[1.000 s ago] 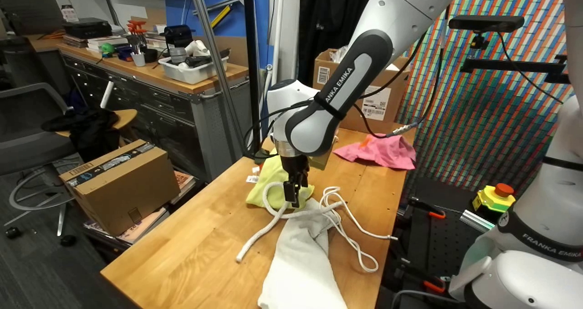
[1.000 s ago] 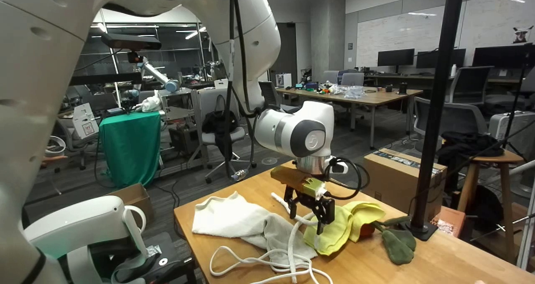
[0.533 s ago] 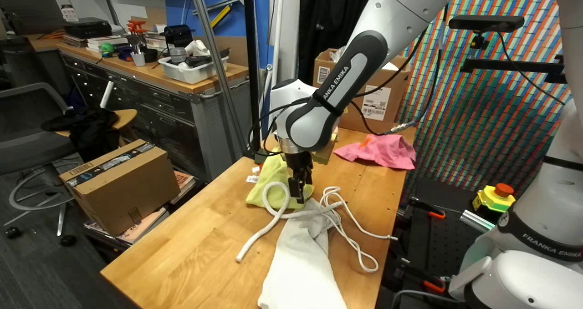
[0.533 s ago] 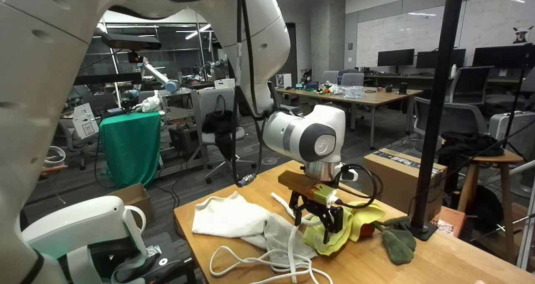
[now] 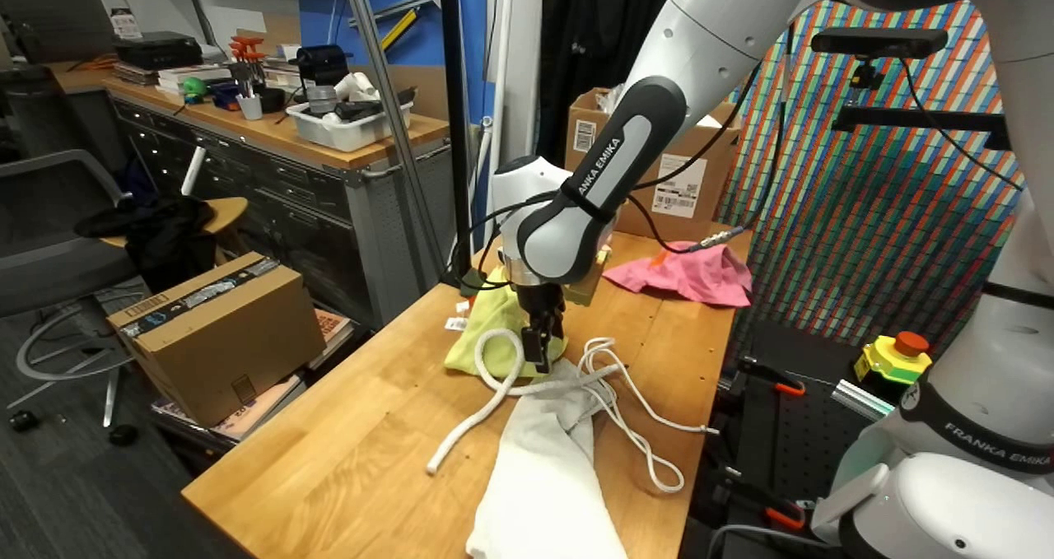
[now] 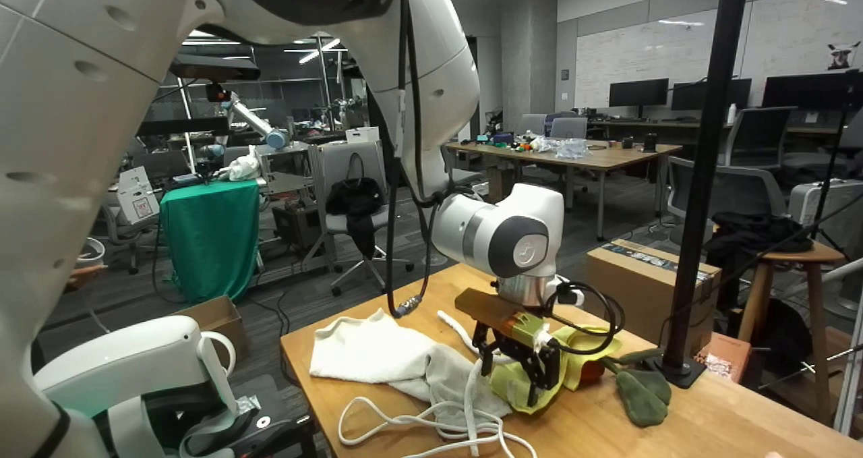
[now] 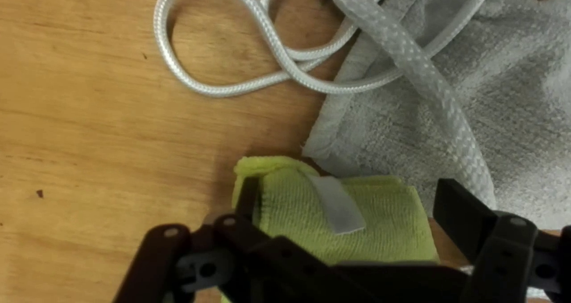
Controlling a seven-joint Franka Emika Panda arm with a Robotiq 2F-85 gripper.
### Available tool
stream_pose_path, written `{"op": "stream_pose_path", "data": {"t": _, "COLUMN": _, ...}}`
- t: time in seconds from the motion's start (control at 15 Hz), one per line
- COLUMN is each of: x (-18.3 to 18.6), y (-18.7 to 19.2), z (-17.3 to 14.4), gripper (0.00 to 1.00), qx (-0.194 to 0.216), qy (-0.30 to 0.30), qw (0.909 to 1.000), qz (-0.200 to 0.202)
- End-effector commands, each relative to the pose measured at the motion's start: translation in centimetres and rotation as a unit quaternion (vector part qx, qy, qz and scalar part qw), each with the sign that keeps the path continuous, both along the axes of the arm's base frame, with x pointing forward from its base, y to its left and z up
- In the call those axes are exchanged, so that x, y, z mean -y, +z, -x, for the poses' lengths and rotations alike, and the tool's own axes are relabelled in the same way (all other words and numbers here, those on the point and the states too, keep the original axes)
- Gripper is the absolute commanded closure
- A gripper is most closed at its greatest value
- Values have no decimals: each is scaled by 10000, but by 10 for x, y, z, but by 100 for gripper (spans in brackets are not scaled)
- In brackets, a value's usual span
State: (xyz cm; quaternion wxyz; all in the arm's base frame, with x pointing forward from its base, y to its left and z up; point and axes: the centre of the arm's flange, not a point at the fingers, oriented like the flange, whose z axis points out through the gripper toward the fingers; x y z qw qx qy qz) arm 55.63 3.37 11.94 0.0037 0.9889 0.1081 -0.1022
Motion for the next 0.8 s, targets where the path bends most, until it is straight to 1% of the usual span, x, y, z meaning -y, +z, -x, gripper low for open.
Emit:
{"op": "stream_pose_path", "data": {"t": 0.0, "x": 0, "y": -6, "z": -6, "gripper": 0, "qx": 342, "qy": 21, "qw": 9994, "qz": 45}}
{"op": "stream_pose_path", "data": {"t": 0.27, "x": 1, "y": -12, "z": -7, "gripper": 0, "qx": 661, "qy": 61, "qw": 9977, "qz": 158}}
{"op": "stream_pose_path", "data": {"t": 0.73, "x": 0, "y": -19, "z": -3, "gripper": 0, "qx": 919, "qy": 244, "qw": 9946, "qz": 423}}
